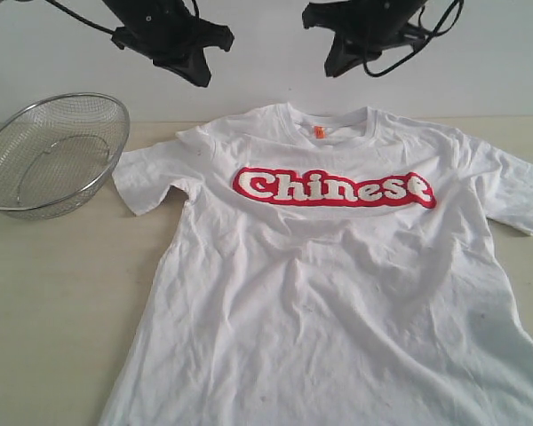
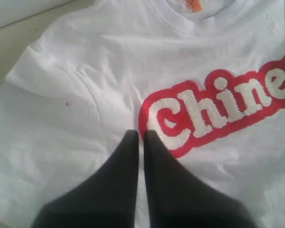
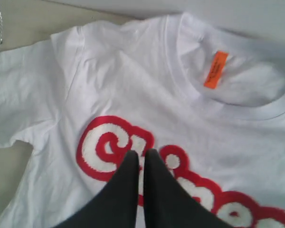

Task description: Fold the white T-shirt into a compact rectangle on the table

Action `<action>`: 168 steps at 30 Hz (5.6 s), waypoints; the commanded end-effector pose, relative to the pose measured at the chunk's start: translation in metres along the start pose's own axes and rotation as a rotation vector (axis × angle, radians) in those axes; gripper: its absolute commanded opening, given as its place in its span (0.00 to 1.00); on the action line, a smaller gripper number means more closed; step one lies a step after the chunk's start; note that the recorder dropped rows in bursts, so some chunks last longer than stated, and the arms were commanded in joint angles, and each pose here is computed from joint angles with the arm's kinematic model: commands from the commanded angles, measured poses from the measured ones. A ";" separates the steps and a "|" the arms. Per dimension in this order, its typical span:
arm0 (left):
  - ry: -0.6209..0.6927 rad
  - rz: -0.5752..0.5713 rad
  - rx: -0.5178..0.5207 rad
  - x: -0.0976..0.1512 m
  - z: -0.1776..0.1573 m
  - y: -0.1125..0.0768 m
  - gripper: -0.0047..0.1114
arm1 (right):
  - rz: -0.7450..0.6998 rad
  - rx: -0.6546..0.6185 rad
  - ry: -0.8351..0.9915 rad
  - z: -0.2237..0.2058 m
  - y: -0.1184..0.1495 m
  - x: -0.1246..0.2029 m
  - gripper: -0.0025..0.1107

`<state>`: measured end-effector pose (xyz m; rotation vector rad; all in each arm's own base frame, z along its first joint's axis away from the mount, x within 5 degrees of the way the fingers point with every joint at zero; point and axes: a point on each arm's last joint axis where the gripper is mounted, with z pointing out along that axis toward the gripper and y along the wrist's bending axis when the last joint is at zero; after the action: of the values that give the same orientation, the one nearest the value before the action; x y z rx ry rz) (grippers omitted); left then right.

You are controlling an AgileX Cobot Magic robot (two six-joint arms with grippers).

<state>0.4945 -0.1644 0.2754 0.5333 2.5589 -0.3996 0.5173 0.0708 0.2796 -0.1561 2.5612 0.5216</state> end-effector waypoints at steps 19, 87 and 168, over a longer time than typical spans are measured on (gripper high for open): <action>-0.045 0.007 0.045 0.003 -0.062 -0.018 0.08 | -0.145 0.083 -0.249 -0.021 0.065 0.104 0.02; 0.543 -0.199 0.238 0.359 -0.002 -0.082 0.08 | -0.108 0.097 0.123 -0.045 0.049 0.313 0.02; 0.145 -0.053 0.375 0.319 -0.029 -0.097 0.08 | 0.988 0.211 -0.152 -0.034 -0.238 0.238 0.46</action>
<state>0.1840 -0.1440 0.1485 0.6399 2.6723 -0.9061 0.3452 -0.1601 0.1153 1.1994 2.3878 0.5392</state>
